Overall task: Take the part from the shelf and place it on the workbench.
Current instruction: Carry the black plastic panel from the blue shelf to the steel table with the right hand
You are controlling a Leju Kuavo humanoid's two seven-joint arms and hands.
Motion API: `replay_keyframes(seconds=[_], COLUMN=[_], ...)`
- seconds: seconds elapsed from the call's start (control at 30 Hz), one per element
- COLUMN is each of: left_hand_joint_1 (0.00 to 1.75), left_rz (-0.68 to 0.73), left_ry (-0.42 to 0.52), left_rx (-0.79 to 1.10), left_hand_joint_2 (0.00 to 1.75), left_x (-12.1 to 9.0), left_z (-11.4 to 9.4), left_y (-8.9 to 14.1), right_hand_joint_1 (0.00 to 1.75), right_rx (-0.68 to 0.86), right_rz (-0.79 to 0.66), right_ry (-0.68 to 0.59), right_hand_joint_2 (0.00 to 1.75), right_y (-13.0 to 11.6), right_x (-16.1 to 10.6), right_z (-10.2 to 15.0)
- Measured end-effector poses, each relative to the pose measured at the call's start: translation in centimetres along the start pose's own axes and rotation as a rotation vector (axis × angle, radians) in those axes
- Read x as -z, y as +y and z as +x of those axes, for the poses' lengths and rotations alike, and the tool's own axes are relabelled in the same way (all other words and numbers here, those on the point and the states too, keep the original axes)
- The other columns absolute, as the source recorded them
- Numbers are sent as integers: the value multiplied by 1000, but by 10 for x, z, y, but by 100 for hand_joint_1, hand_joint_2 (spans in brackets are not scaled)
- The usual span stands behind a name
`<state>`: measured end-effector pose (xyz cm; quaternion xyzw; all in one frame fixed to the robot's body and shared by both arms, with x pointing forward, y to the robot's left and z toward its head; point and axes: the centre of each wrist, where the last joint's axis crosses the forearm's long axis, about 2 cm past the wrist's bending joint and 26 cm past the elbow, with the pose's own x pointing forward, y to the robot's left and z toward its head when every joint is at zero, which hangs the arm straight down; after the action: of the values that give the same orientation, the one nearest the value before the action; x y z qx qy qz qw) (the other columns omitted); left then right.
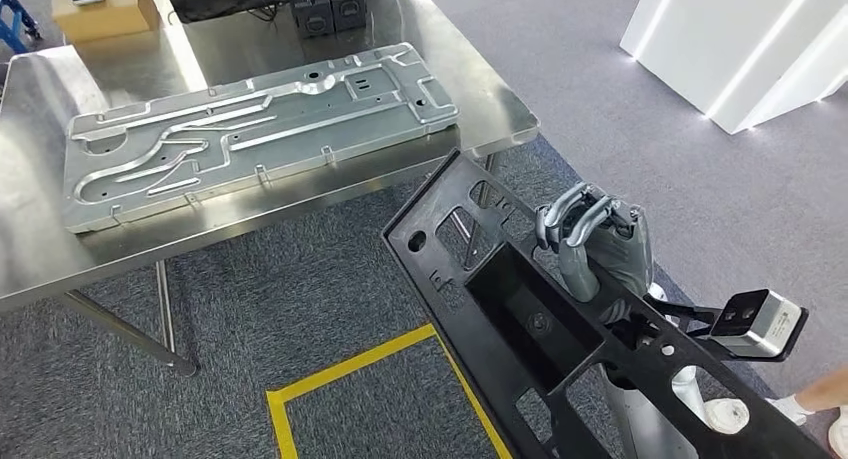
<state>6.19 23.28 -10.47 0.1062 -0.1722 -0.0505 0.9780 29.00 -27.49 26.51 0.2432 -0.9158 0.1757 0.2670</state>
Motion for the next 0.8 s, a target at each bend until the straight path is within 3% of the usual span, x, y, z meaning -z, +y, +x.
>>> replay_keyframes(seconds=[0.8], left_hand_joint_1=[0], left_rz=[22], left_ry=[-22], left_rx=[7], left_hand_joint_2=[175], left_x=[4], left_z=[6], left_y=[8], right_hand_joint_1=[175], right_rx=[-16], right_rz=[8], right_ry=[14], right_hand_joint_2=[175], right_y=[1], right_x=[-8], right_z=[0])
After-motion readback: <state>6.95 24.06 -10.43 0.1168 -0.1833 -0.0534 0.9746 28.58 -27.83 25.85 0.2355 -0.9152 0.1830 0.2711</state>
